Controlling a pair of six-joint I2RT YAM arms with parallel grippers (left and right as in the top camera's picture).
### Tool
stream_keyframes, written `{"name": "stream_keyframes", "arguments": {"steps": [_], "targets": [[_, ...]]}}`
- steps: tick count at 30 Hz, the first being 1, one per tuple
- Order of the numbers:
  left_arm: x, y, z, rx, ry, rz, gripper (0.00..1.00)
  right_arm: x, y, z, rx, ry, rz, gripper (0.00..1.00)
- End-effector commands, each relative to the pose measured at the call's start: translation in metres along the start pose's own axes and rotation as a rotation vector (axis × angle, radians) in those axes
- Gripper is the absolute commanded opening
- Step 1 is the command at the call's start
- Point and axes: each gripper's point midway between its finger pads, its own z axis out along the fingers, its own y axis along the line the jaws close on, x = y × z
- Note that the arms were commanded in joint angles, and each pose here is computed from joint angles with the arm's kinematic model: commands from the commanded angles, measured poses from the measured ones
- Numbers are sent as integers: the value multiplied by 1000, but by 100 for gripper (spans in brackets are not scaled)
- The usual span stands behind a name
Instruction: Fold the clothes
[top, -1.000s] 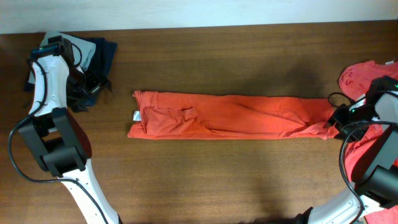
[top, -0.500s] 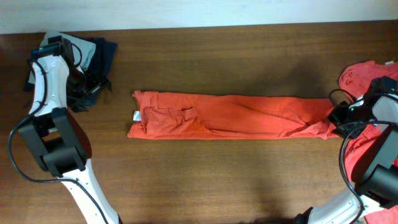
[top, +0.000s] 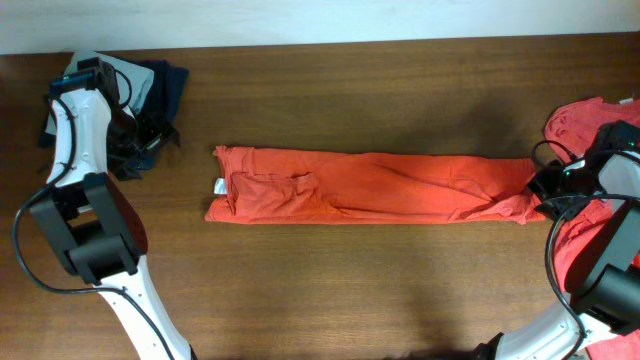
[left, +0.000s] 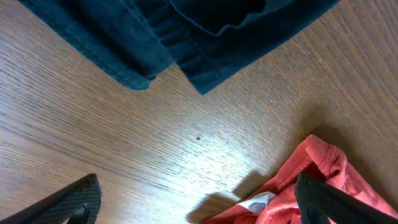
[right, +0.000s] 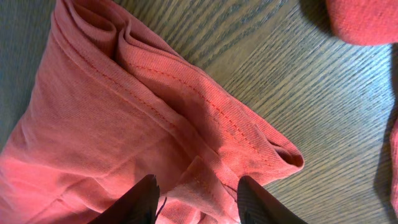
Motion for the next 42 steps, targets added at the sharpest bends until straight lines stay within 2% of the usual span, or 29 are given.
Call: {"name": "stream_keyframes", "arguments": {"steps": [1, 19, 28, 29, 31, 34, 42], "targets": [[-2, -3, -6, 14, -15, -4, 99, 2, -3, 3, 3, 10, 26, 46], [-3, -3, -6, 14, -15, -5, 99, -2, 1, 11, -19, -20, 55, 46], [-3, -3, -6, 14, -15, -5, 99, 8, 0, 16, 17, 0, 49, 45], [-3, -3, -6, 14, -15, -5, 99, 9, 3, 17, 17, -1, 48, 43], [-2, -3, -6, 14, -15, -4, 99, 9, 6, 18, 15, -6, 39, 31], [-2, -3, -6, 14, -15, -4, 99, 9, 7, 18, 16, -7, 42, 4], [-2, -3, -6, 14, -15, -4, 99, 3, 12, 8, 9, -24, -4, 4]]}}
